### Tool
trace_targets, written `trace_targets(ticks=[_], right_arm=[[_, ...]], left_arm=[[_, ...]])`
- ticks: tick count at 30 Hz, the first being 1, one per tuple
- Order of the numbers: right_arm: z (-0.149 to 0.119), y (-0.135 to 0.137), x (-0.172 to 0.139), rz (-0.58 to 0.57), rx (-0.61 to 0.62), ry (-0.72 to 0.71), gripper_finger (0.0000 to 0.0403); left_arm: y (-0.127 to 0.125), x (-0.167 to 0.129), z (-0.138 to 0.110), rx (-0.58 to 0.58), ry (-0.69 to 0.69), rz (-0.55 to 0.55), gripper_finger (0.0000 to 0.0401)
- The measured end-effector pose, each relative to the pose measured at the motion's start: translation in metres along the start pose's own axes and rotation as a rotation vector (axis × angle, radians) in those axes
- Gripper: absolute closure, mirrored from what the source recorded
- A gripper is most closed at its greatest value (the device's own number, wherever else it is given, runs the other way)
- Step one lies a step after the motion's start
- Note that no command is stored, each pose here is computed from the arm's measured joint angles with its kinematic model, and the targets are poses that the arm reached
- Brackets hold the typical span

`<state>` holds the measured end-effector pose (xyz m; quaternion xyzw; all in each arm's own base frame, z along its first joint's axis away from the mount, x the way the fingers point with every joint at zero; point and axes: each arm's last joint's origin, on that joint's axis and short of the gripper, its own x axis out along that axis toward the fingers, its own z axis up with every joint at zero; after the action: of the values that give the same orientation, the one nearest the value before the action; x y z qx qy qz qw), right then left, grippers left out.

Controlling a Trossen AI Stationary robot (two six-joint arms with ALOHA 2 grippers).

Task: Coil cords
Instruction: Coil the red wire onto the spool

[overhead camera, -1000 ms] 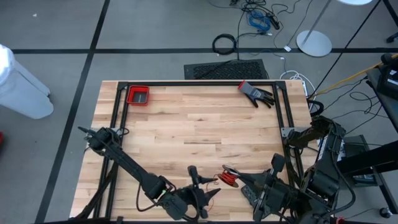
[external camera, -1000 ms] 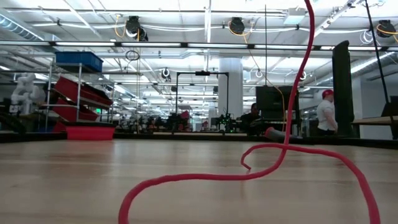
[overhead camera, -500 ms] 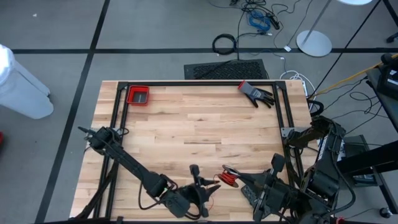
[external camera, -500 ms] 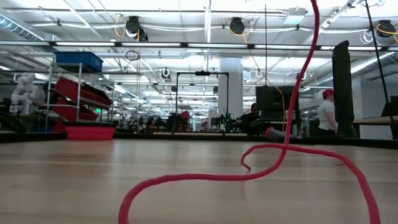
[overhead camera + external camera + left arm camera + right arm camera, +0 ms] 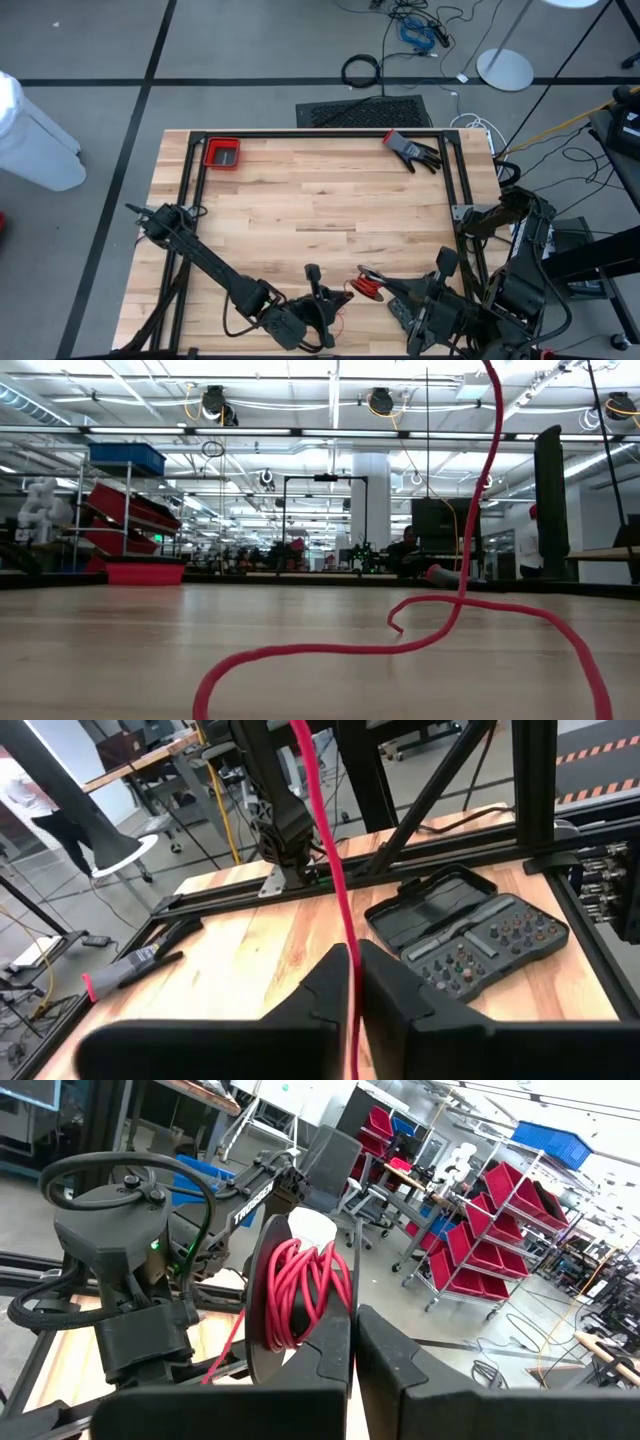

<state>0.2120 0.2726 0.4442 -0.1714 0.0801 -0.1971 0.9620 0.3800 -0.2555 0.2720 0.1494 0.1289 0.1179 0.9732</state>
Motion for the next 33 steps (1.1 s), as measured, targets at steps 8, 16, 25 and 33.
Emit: trace_targets(ticks=[8,16,25,33], right_arm=[[-0.0002,0.0001,0.0000,0.000,-0.002,0.000,0.0403],[-0.0003,0.0001,0.0000,0.000,-0.003,0.001,0.0403],[-0.0003,0.0001,0.0000,0.000,-0.004,0.001,0.0403],[-0.0003,0.0001,0.0001,0.000,-0.004,0.001,0.0403]], left_arm=[[-0.0010,-0.0012,0.0003,-0.001,-0.002,-0.002,0.0296],[-0.0068,-0.0079,0.0007,0.011,-0.009,-0.019,0.0283],[-0.0067,-0.0079,0.0006,0.011,-0.008,-0.015,0.0283],[-0.0063,-0.0084,0.0005,0.006,-0.006,0.014,0.0283]])
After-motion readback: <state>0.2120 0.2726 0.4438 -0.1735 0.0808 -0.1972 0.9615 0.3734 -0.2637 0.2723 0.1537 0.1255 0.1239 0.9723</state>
